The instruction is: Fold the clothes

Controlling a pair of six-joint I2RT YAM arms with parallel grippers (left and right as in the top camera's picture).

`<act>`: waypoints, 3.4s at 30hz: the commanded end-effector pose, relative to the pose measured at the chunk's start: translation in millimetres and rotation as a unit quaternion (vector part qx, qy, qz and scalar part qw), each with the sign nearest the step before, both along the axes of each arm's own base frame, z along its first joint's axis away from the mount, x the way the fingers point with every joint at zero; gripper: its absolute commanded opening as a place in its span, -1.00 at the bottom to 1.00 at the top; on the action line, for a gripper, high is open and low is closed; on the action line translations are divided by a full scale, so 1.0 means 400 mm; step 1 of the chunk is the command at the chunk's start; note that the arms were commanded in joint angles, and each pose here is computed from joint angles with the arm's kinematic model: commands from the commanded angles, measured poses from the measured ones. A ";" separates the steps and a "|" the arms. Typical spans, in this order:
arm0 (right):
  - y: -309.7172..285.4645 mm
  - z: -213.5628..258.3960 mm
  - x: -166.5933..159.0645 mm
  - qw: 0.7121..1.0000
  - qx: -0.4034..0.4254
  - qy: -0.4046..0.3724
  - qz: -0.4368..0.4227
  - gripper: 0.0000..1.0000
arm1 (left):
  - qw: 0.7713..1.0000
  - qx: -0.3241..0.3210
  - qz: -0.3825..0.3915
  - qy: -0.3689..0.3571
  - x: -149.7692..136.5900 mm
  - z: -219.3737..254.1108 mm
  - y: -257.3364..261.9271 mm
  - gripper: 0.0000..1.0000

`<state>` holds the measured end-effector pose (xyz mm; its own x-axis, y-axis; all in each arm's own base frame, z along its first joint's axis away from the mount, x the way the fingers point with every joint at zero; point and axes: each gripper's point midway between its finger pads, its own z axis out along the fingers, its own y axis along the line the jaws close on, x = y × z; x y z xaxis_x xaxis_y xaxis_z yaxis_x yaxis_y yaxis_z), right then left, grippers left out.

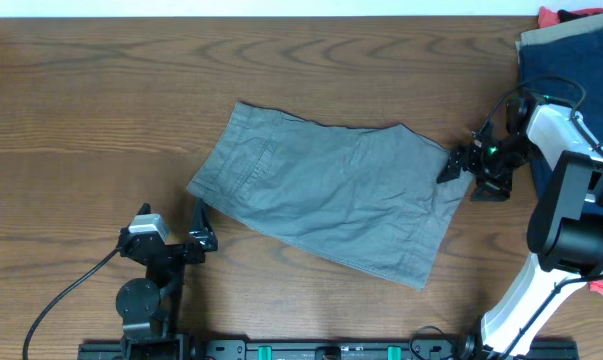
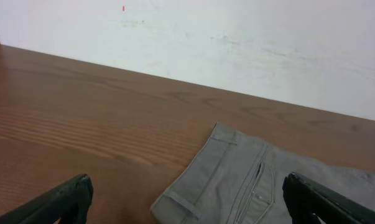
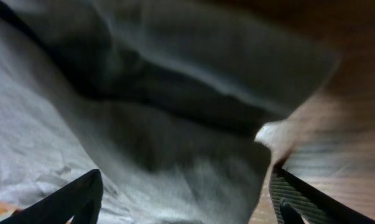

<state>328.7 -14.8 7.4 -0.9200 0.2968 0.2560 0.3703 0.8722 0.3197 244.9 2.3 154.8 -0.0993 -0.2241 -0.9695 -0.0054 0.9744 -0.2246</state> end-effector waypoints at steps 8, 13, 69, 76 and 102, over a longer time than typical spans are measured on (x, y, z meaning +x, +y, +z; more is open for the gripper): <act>0.021 -0.069 -0.010 1.000 0.001 -0.023 -0.010 -0.43 | 1.000 0.006 -0.004 0.025 -0.001 -0.041 -0.002 0.96; 0.031 -0.074 0.046 0.997 0.007 -0.073 -0.007 -0.98 | 1.000 0.006 -0.004 0.025 -0.001 -0.041 -0.002 0.96; -0.167 0.083 0.134 0.970 -0.236 -0.056 -0.020 0.99 | 1.000 0.006 -0.004 0.025 -0.001 -0.041 -0.002 0.96; -0.099 -0.006 0.074 0.985 -0.167 -0.036 -0.004 0.86 | 1.000 0.006 -0.004 0.025 -0.001 -0.041 -0.002 0.96; -0.110 0.040 -0.049 0.987 -0.157 0.018 -0.005 -0.98 | 1.000 0.006 -0.004 0.025 -0.001 -0.041 -0.002 0.96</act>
<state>311.9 -41.3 3.3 -0.9048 0.3531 0.2382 0.3769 0.9242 0.0617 244.9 2.3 154.8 -0.0993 -0.2241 -0.9695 -0.0054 0.9744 -0.2246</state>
